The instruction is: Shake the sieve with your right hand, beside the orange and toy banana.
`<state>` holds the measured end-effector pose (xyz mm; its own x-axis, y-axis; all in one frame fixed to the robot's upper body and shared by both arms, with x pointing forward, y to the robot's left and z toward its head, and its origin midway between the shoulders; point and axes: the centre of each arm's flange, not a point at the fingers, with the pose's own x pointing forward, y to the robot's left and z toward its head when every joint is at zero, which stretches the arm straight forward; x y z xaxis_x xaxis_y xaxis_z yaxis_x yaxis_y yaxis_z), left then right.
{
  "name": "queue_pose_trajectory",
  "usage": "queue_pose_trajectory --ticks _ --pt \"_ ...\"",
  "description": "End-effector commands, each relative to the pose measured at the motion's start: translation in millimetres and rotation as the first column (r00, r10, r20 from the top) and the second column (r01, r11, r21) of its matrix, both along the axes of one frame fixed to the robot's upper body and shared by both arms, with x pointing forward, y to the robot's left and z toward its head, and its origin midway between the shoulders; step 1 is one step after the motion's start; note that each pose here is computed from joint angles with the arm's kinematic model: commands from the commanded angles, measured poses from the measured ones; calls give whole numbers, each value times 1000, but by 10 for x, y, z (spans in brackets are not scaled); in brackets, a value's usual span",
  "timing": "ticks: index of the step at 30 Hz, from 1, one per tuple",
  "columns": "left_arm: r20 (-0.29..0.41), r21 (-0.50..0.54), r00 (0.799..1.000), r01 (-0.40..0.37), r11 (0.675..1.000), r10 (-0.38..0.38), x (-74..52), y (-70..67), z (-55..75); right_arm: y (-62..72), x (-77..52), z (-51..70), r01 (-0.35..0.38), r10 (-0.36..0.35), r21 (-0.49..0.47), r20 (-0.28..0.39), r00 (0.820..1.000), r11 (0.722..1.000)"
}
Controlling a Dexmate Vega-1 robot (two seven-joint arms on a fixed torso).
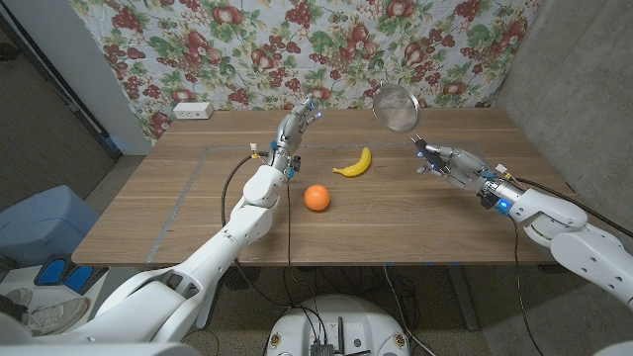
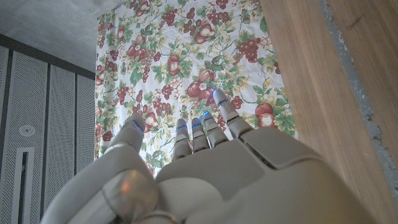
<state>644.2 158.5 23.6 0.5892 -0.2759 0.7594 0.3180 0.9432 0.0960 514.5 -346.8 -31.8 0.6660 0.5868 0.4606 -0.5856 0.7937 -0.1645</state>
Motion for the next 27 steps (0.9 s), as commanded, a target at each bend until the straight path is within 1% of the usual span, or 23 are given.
queue_pose_trajectory --ticks 1,6,7,9,13,17,22,27 --pt "5 -3 1000 0 1000 0 -14 23 5 33 11 26 0 0 -25 -16 1000 1000" --pt "6 3 1000 2 1000 -2 -10 17 14 46 51 -3 28 -33 -71 -82 996 997" --pt "6 3 1000 2 1000 -2 -10 17 14 46 51 -3 28 -34 -71 -83 996 997" --pt "5 8 1000 3 1000 -3 -7 8 19 46 85 -33 36 -48 -98 -125 991 995" --pt "6 10 1000 3 1000 -3 -5 2 23 38 121 -65 45 -70 -139 -178 981 989" --pt "8 13 1000 0 1000 0 -7 -4 30 23 147 -86 50 -92 -188 -220 971 981" --pt "8 14 1000 -1 1000 1 -5 -10 32 11 176 -104 64 -135 -255 -272 953 965" --pt "9 14 1000 -5 1000 5 -5 -13 33 5 187 -112 77 -167 -290 -300 939 954"
